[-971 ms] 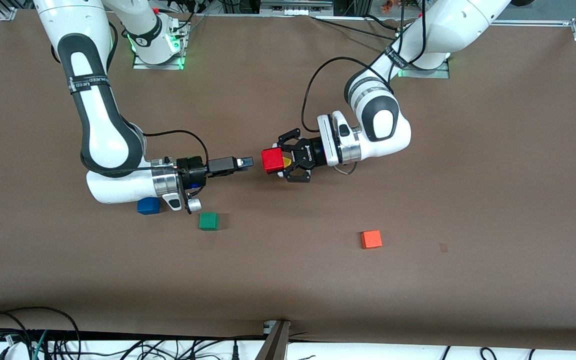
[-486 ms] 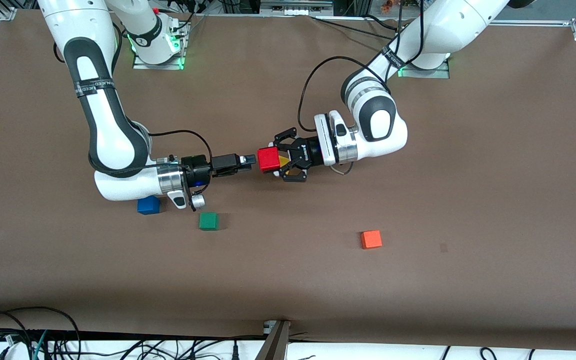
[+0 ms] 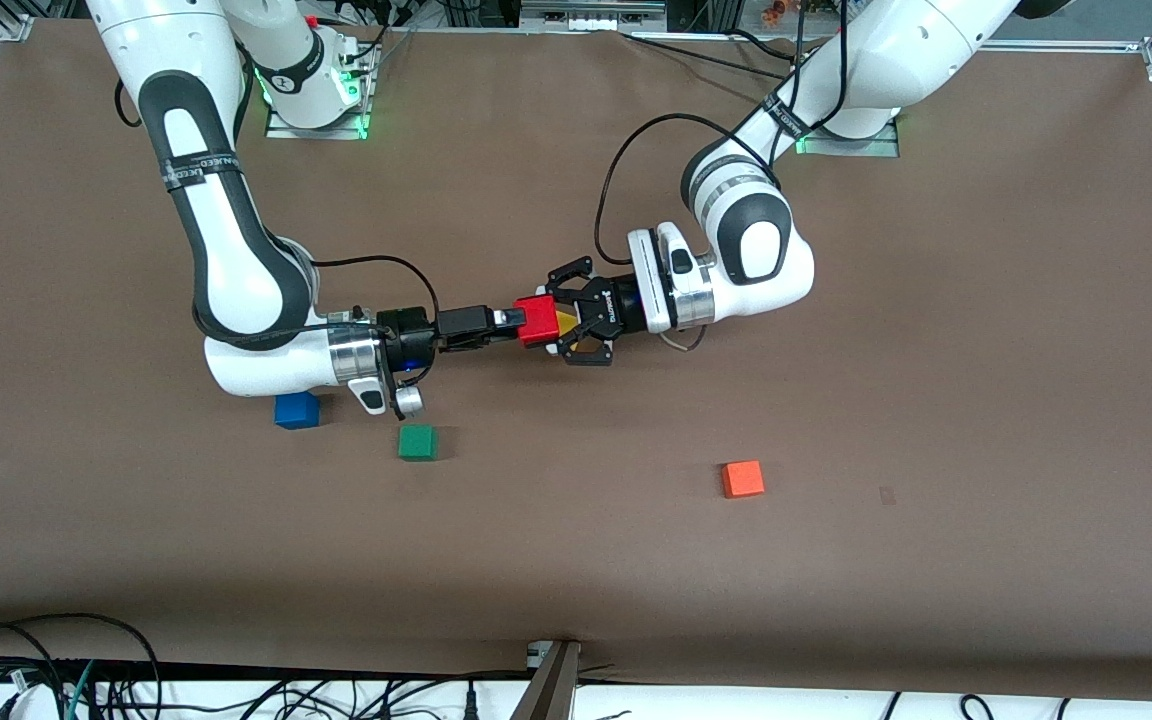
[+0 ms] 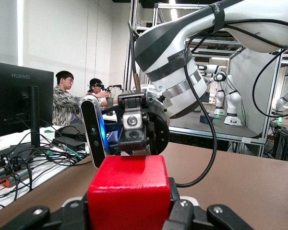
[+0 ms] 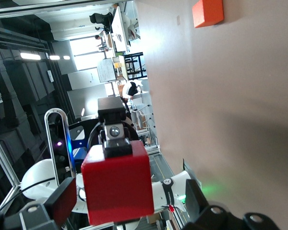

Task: Pass red block to right arm, stack on blue
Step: 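Bring the red cube to the right gripper and close the right gripper, then open the left gripper and pull it back from the red cube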

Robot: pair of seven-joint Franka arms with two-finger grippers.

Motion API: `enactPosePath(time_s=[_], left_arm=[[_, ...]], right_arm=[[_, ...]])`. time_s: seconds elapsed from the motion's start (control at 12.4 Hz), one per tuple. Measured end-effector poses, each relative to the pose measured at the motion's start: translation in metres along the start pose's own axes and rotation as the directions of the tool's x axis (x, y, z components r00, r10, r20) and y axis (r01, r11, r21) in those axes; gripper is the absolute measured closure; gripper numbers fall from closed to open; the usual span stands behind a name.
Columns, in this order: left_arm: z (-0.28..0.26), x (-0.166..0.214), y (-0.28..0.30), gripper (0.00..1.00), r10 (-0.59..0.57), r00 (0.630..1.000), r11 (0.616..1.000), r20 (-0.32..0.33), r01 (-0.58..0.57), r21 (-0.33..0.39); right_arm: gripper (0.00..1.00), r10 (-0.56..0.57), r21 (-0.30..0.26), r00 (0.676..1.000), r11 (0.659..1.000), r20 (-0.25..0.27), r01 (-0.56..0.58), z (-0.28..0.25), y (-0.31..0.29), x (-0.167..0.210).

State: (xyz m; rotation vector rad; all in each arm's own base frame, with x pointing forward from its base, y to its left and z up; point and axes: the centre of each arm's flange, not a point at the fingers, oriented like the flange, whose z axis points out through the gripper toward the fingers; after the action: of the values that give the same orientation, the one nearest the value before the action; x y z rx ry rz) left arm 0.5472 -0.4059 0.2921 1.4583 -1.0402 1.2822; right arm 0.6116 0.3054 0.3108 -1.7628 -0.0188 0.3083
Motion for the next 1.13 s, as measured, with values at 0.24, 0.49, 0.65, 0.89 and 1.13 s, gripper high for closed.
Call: enactPosePath(time_s=[0.24, 0.49, 0.65, 0.89, 1.13], left_arm=[[0.0, 0.001, 0.0, 0.44, 0.0, 1.0, 1.0, -0.001, 0.0, 0.0], [0.001, 0.002, -0.001, 0.44, -0.016, 1.0, 1.0, -0.006, 0.016, 0.002], [0.001, 0.003, -0.001, 0.42, -0.015, 1.0, 1.0, -0.008, 0.015, 0.002], [0.001, 0.007, -0.004, 0.21, -0.009, 1.0, 1.0, -0.014, 0.009, 0.005], [-0.011, 0.02, -0.022, 0.0, 0.004, 1.0, 0.999, -0.029, -0.003, 0.038]], right_arm=[[0.09, -0.006, 0.001, 1.0, 1.0, -0.012, 0.006, 0.01, -0.005, -0.001], [0.42, -0.025, 0.004, 1.0, 1.0, -0.016, 0.026, 0.009, -0.011, -0.002], [0.42, -0.027, 0.003, 0.999, 1.0, -0.019, 0.028, 0.009, -0.012, -0.002], [0.42, -0.028, 0.003, 0.999, 1.0, -0.022, 0.028, 0.008, -0.012, -0.002], [0.42, -0.031, -0.006, 0.999, 1.0, -0.044, 0.03, -0.003, -0.012, 0.002]])
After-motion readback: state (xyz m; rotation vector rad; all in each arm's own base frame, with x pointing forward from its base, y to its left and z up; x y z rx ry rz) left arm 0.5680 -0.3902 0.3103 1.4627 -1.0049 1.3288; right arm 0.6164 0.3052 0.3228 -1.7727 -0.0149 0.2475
